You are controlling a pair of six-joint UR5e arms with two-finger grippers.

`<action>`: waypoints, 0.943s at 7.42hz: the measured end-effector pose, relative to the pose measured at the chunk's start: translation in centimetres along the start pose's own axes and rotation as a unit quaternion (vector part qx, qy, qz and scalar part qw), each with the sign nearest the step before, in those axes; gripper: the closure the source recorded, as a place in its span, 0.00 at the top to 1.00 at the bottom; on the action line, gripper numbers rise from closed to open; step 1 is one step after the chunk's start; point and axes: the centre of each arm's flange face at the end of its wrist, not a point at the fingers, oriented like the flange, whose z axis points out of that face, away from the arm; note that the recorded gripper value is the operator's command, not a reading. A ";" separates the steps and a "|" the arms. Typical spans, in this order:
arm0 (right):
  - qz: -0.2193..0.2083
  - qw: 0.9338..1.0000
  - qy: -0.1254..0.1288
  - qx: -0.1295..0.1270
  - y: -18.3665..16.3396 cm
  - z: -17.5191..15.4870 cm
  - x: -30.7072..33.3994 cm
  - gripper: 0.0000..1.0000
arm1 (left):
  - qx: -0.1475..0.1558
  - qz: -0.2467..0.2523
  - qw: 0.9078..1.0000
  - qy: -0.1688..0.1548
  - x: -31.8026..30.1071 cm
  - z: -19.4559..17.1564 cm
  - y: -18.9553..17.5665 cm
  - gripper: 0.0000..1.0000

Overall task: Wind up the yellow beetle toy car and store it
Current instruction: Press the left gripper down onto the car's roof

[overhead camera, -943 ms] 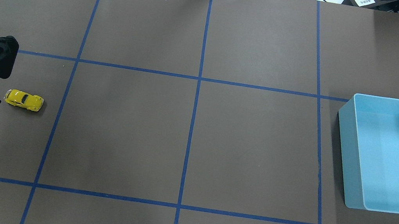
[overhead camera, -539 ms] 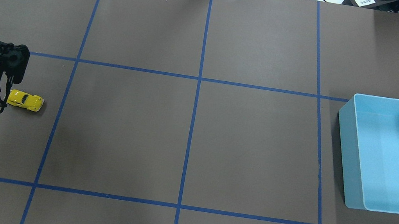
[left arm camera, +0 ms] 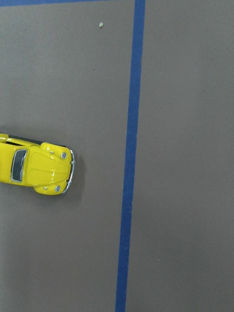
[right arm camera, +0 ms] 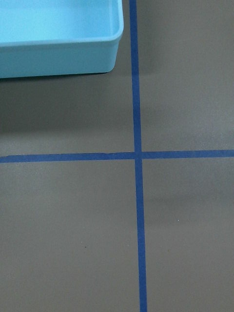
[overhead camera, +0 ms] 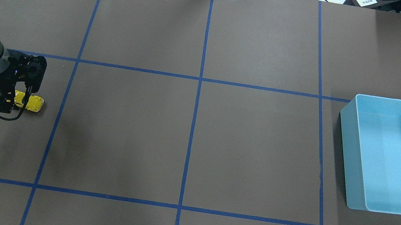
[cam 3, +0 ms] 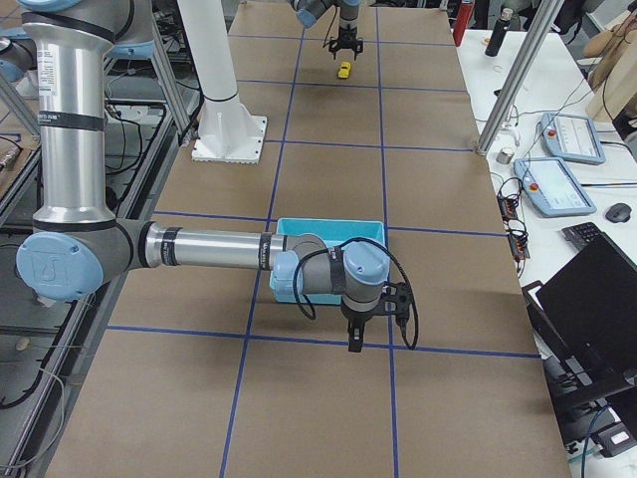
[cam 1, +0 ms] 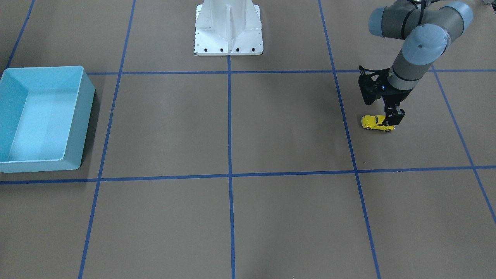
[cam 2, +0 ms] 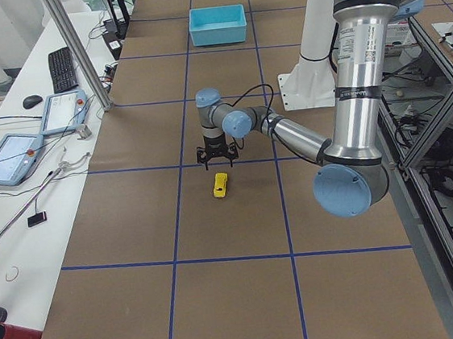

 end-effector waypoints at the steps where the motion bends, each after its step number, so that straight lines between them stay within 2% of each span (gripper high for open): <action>1: 0.006 1.000 0.002 -0.007 0.1 0.7 0.7 1.00 | -0.006 0.002 1.000 0.002 0.0 0.8 -0.1 1.00; 7: 0.004 1.000 0.001 -0.005 -0.4 0.6 0.5 1.00 | -0.015 0.009 1.000 -0.001 -0.6 3.9 -0.4 1.00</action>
